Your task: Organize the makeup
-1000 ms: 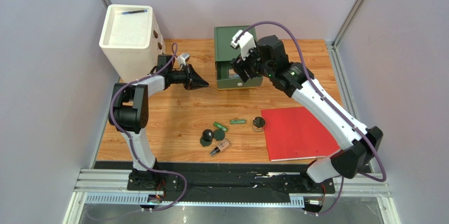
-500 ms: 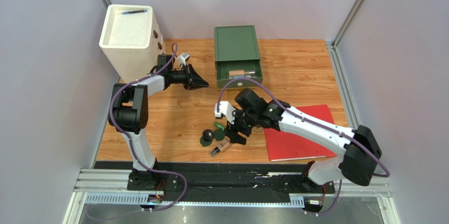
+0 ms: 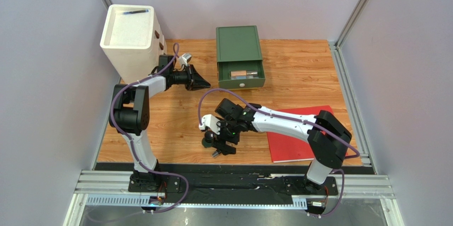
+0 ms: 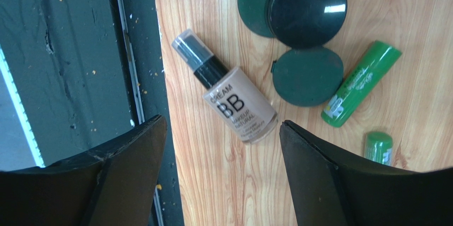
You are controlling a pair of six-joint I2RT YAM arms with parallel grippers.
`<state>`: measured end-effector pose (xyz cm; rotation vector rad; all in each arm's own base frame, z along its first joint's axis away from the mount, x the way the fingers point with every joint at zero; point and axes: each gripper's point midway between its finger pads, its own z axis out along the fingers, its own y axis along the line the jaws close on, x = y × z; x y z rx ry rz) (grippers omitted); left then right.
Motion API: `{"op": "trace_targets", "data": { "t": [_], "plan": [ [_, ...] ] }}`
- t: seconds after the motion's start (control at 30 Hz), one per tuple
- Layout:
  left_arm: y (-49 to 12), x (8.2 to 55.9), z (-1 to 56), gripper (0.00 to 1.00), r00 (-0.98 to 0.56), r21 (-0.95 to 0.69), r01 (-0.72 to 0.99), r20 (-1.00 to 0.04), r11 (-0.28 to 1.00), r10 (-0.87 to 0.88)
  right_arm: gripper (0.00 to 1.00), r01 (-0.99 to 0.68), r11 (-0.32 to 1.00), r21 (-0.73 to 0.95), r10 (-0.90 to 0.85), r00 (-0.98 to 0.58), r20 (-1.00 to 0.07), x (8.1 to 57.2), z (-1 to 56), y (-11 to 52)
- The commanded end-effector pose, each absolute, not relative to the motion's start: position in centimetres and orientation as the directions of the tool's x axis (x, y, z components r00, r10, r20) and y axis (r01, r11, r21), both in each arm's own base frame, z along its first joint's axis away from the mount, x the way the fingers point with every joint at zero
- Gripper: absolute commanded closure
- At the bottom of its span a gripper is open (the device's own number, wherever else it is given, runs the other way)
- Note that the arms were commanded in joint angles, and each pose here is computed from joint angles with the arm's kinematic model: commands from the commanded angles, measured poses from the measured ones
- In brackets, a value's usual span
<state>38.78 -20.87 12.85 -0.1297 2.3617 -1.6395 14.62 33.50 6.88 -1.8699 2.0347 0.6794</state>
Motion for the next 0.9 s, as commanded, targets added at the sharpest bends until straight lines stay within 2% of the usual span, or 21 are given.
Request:
{"op": "trace_targets", "data": {
  "t": [0.0, 0.33, 0.43, 0.7, 0.87],
  "plan": [
    [-21.1, 38.7, 15.2, 0.8, -0.947, -0.922, 0.17, -0.25, 0.347, -0.2, 0.19, -0.998, 0.033, 0.052, -0.828, -0.056, -0.558, 16.1, 7.2, 35.7],
    [-21.0, 38.7, 15.0, 0.79, -0.948, -0.923, 0.167, -0.247, 0.347, -0.2, 0.22, -0.996, 0.041, 0.075, -0.86, -0.074, -0.505, 15.6, 3.6, 35.4],
    [-21.0, 38.7, 15.2, 0.79, -0.946, -0.922, 0.174, -0.254, 0.347, -0.2, 0.26, -0.995, 0.067, 0.073, -0.876, -0.094, -0.473, 15.8, 2.5, 35.0],
    [-20.9, 38.4, 14.9, 0.79, -0.952, -0.924, 0.152, -0.233, 0.351, -0.199, 0.6, -0.988, 0.131, 0.084, -0.9, -0.154, -0.408, 15.6, 0.6, 33.7],
    [-20.9, 38.4, 14.9, 0.79, -0.951, -0.923, 0.153, -0.235, 0.353, -0.2, 0.86, -0.985, 0.147, 0.094, -0.904, -0.172, -0.391, 15.4, 0.4, 33.3]
  ]
}}
